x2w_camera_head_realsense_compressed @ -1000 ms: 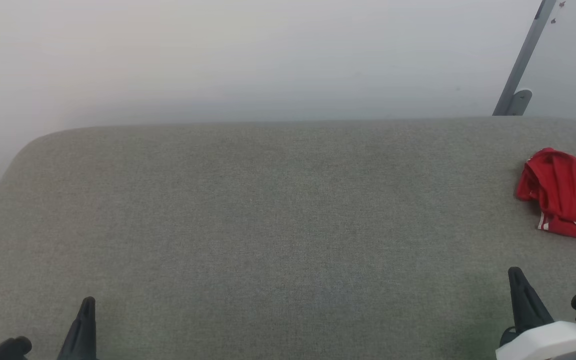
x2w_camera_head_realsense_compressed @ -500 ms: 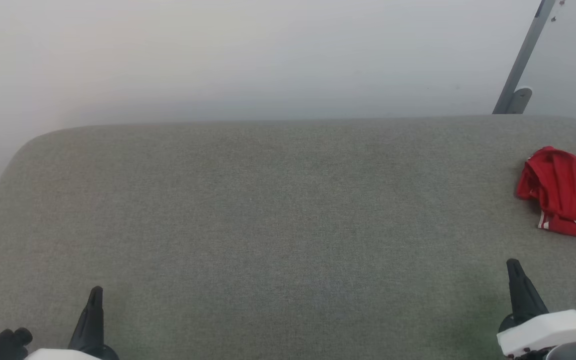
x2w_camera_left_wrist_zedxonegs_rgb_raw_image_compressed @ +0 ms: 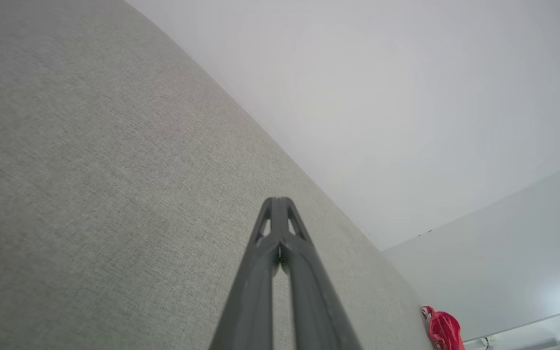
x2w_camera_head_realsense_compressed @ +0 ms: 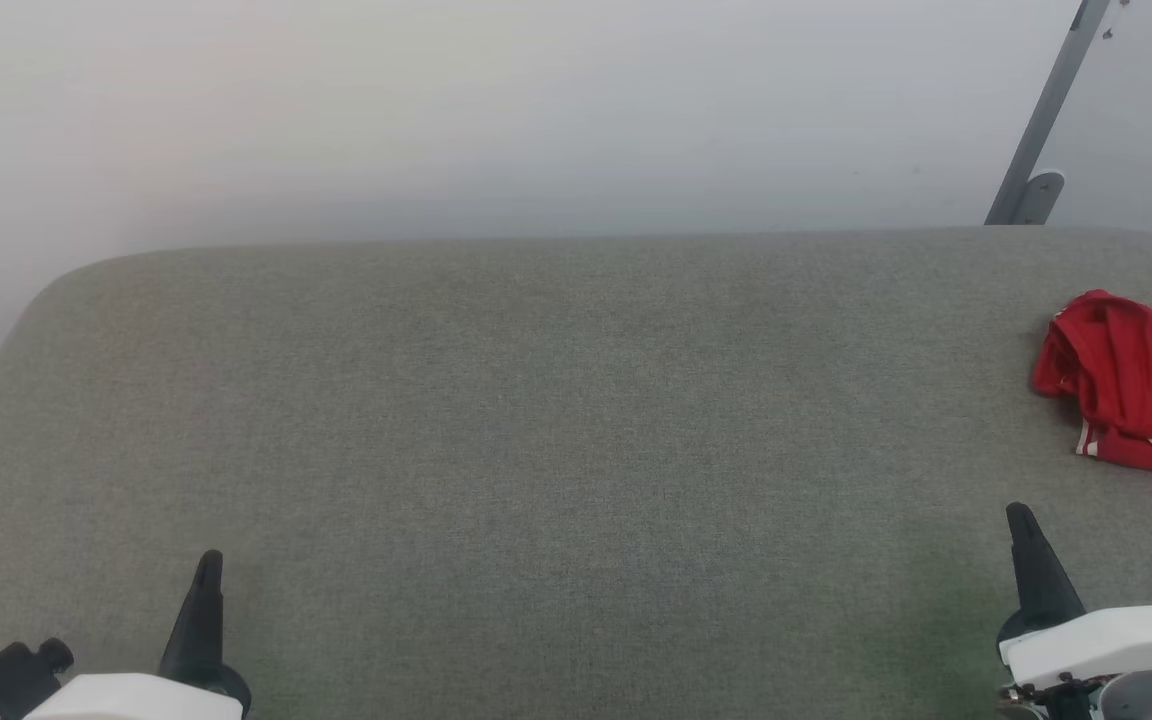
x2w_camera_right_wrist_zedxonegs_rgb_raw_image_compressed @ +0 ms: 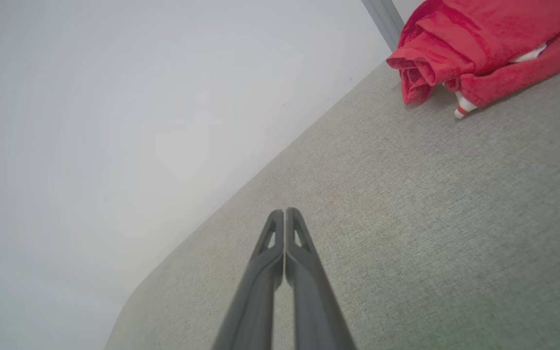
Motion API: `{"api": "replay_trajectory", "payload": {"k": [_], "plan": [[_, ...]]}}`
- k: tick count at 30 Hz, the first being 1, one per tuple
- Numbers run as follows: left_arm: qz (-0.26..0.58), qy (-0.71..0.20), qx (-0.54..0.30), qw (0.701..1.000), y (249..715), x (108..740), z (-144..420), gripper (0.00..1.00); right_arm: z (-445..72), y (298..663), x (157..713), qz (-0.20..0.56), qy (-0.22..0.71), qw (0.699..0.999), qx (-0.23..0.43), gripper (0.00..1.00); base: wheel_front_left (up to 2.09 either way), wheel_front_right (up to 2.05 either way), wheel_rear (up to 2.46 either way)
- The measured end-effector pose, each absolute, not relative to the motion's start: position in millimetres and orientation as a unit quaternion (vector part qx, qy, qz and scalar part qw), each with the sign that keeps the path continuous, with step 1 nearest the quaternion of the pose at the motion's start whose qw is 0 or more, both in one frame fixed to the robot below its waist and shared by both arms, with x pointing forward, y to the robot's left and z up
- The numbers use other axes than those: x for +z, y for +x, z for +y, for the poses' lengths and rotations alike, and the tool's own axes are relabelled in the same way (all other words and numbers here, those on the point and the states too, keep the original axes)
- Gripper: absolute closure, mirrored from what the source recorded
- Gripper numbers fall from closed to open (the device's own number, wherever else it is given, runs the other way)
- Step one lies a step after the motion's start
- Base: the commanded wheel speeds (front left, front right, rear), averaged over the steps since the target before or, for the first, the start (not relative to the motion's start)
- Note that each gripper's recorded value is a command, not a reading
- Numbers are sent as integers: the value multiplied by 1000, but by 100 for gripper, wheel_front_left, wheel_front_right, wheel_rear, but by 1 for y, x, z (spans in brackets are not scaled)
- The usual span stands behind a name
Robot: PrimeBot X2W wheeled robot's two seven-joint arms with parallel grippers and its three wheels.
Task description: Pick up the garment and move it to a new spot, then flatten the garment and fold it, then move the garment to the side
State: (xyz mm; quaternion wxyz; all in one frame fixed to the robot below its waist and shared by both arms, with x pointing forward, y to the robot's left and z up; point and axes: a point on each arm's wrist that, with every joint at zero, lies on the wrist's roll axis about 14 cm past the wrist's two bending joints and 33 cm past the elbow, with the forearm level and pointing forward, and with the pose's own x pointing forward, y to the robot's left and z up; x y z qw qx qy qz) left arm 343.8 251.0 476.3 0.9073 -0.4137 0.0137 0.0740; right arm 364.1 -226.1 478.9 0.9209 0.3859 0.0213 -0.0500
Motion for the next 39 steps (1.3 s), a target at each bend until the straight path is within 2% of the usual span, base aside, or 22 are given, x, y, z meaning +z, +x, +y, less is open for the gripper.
{"api": "replay_trajectory", "payload": {"k": [39], "plan": [[8,-589,45,807,368,488,224,100,-213,377,490,15,575,817,-35,100,0,0,0]]}}
